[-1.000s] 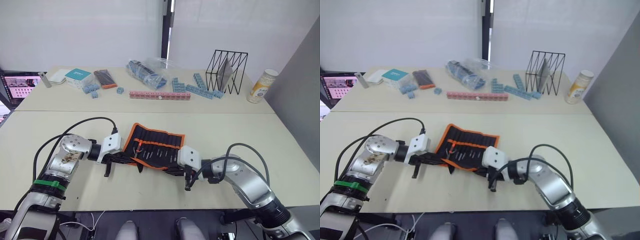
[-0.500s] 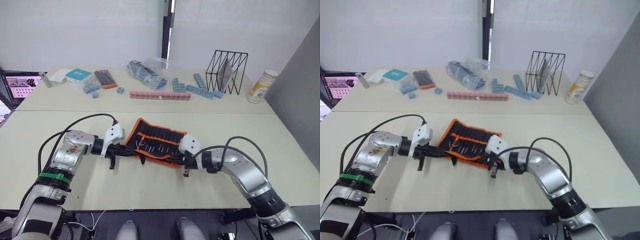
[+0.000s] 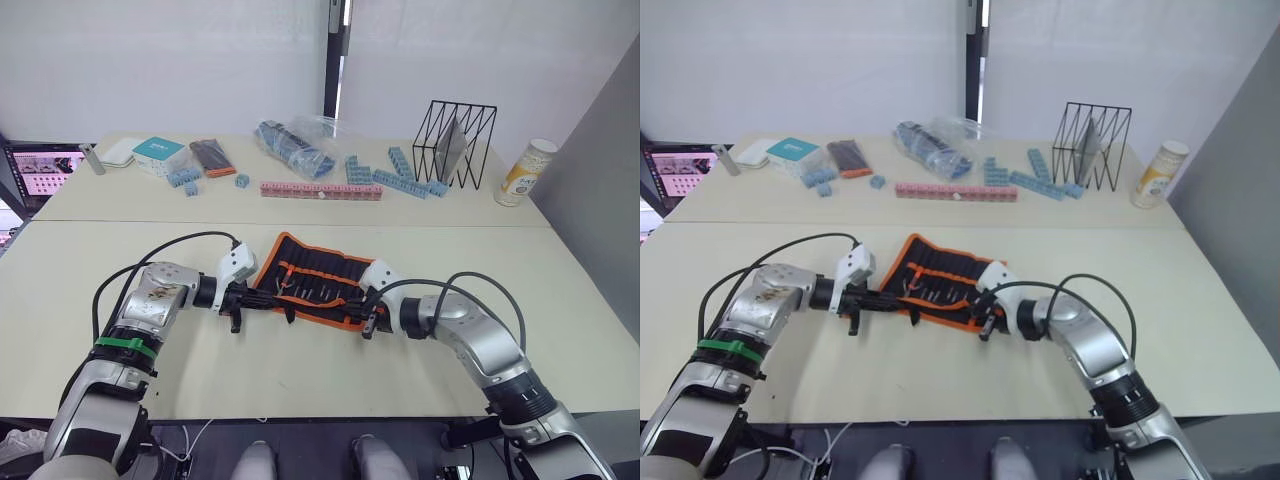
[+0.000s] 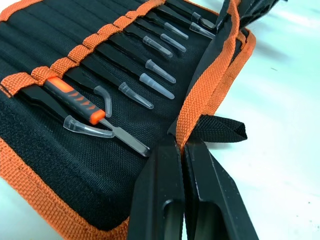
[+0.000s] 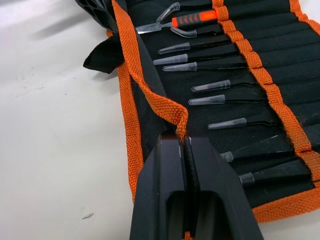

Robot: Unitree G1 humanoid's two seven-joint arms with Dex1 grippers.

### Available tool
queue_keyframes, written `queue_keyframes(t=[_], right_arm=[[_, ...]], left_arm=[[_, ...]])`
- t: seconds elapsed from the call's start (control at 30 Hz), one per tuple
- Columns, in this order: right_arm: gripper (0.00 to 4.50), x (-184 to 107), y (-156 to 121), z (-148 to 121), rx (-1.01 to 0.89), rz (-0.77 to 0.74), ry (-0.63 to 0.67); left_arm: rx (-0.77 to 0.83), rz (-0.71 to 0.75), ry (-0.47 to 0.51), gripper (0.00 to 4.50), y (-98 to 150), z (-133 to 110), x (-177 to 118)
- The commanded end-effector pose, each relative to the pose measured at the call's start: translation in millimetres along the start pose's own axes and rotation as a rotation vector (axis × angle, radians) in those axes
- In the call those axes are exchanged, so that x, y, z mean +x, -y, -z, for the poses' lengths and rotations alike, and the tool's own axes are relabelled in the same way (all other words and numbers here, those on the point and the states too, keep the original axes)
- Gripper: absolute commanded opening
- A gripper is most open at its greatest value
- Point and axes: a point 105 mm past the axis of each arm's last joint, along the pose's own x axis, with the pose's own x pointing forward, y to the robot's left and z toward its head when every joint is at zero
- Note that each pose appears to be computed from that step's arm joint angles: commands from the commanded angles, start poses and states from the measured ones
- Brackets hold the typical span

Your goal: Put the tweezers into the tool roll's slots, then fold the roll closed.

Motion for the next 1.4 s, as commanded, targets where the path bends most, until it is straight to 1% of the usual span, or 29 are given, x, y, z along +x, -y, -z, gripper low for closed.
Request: queue_keyframes(t=[0.03, 0.13, 0.27, 0.33, 0.4, 0.47, 0.57, 0.6, 0.67, 0.73, 0.83, 0.87, 0.93, 0.97, 1.0, 1.03, 1.13, 1.17, 1.3, 1.4], right_arm=[[0.00, -14.2, 21.6, 14.3, 0.039, 0.108, -0.050], [0.00, -12.3, 22.6, 16.6, 0.044, 0.117, -0.060], [0.00, -9.3, 23.9, 15.2, 0.079, 0.124, -0.049], [0.00, -10.0, 25.0, 13.0, 0.085, 0.130, -0.038], [0.00, -13.6, 24.6, 8.9, 0.083, 0.124, -0.014], [0.60, -19.2, 22.9, 0.0, 0.069, 0.104, 0.042], [1.61, -30.9, 19.8, -22.0, 0.057, 0.075, 0.161], [1.94, -34.2, 18.6, -27.9, 0.040, 0.073, 0.188], [2.58, -40.3, 17.7, -39.3, 0.039, 0.075, 0.246], [2.58, -44.0, 12.3, -47.2, 0.051, 0.051, 0.285], [2.58, -46.4, 4.6, -55.5, 0.054, 0.032, 0.328], [2.60, -46.2, 1.9, -58.1, 0.061, 0.027, 0.345], [2.07, -44.1, -2.1, -60.4, 0.074, 0.021, 0.363], [1.76, -40.5, -4.2, -58.0, 0.071, 0.023, 0.352], [1.51, -35.2, -6.5, -54.1, 0.059, 0.028, 0.329], [1.08, -29.7, -8.1, -50.2, 0.052, 0.035, 0.310], [0.06, -14.0, -10.8, -33.6, 0.010, 0.062, 0.221], [0.00, -9.2, -10.1, -29.2, 0.005, 0.078, 0.200], [0.00, 6.0, -7.5, -18.8, 0.006, 0.123, 0.157], [0.00, 14.5, -4.4, -14.4, 0.006, 0.150, 0.140]], left_arm=[[0.014, -0.075, 0.024, 0.02, -12.9, -12.1, -15.9], [-0.006, -0.080, 0.038, 0.02, -14.7, -15.7, -15.4], [-0.036, -0.093, 0.052, 1.24, -17.7, -19.7, -18.1], [-0.024, -0.113, 0.059, 1.92, -20.1, -22.6, -21.9], [-0.018, -0.129, 0.093, 2.57, -22.1, -29.6, -28.5], [-0.018, -0.137, 0.141, 3.23, -22.7, -39.0, -35.3], [-0.021, -0.129, 0.205, 4.24, -20.0, -50.5, -43.9], [-0.020, -0.124, 0.222, 4.50, -18.5, -53.1, -45.7], [-0.011, -0.125, 0.246, 4.50, -16.3, -56.3, -47.1], [0.001, -0.115, 0.263, 4.50, -12.0, -58.3, -44.6], [0.007, -0.049, 0.296, 4.50, 4.6, -62.2, -36.1], [0.013, -0.035, 0.304, 4.24, 9.9, -62.3, -32.5], [0.016, -0.021, 0.307, 3.68, 16.2, -60.5, -26.4], [0.022, -0.020, 0.297, 3.32, 18.3, -57.9, -22.1], [0.028, -0.031, 0.291, 3.06, 18.3, -55.6, -17.3], [0.027, -0.045, 0.286, 2.67, 17.4, -53.5, -12.7], [0.048, -0.079, 0.250, 1.67, 14.7, -44.2, 0.6], [0.051, -0.078, 0.240, 1.35, 15.9, -41.6, 5.7], [0.063, -0.092, 0.204, 0.05, 15.3, -30.6, 22.9], [0.070, -0.110, 0.188, 0.02, 13.4, -28.7, 35.9]])
